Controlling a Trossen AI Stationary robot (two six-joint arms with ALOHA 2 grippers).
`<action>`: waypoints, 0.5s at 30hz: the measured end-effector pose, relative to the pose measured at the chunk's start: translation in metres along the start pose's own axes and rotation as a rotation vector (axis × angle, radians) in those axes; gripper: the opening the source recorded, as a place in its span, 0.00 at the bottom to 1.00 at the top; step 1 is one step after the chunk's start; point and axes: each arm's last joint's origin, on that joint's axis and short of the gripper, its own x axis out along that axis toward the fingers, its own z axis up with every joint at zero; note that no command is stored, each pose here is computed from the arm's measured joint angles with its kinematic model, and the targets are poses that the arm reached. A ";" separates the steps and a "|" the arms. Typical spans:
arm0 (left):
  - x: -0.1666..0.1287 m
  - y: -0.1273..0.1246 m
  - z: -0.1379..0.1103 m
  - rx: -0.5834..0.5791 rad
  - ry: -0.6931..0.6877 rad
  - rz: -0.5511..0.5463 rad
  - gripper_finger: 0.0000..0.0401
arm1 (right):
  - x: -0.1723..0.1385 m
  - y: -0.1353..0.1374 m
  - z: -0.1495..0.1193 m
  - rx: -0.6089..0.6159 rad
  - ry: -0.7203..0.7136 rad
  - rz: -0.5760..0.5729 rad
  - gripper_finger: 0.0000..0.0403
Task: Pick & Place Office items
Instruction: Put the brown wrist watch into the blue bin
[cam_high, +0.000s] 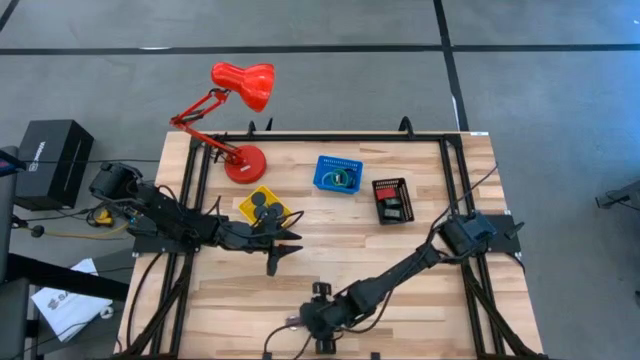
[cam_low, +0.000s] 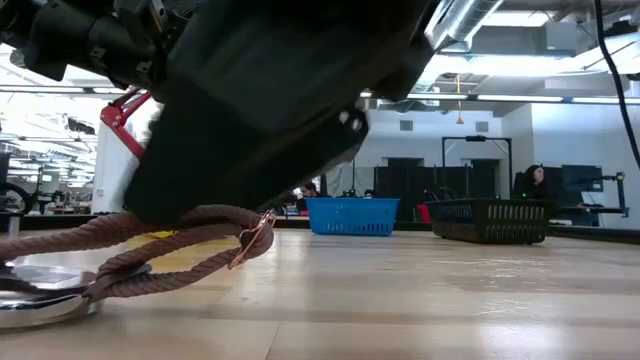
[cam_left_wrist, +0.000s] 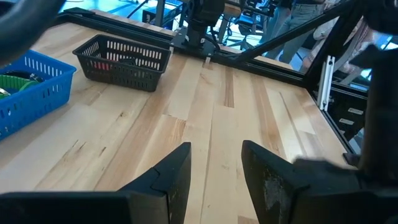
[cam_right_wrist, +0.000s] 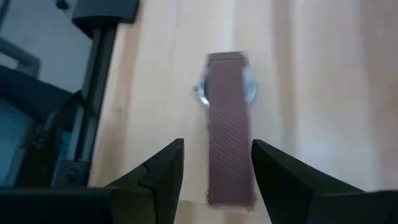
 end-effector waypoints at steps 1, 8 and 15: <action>0.000 0.000 0.000 0.000 0.000 0.000 0.34 | 0.004 0.001 0.000 0.000 0.006 0.017 0.45; 0.000 0.000 0.000 0.004 -0.001 0.000 0.34 | 0.019 -0.002 -0.005 0.011 0.062 0.037 0.44; 0.000 0.000 0.000 0.005 -0.001 0.001 0.34 | 0.019 -0.006 -0.005 0.014 0.075 0.026 0.30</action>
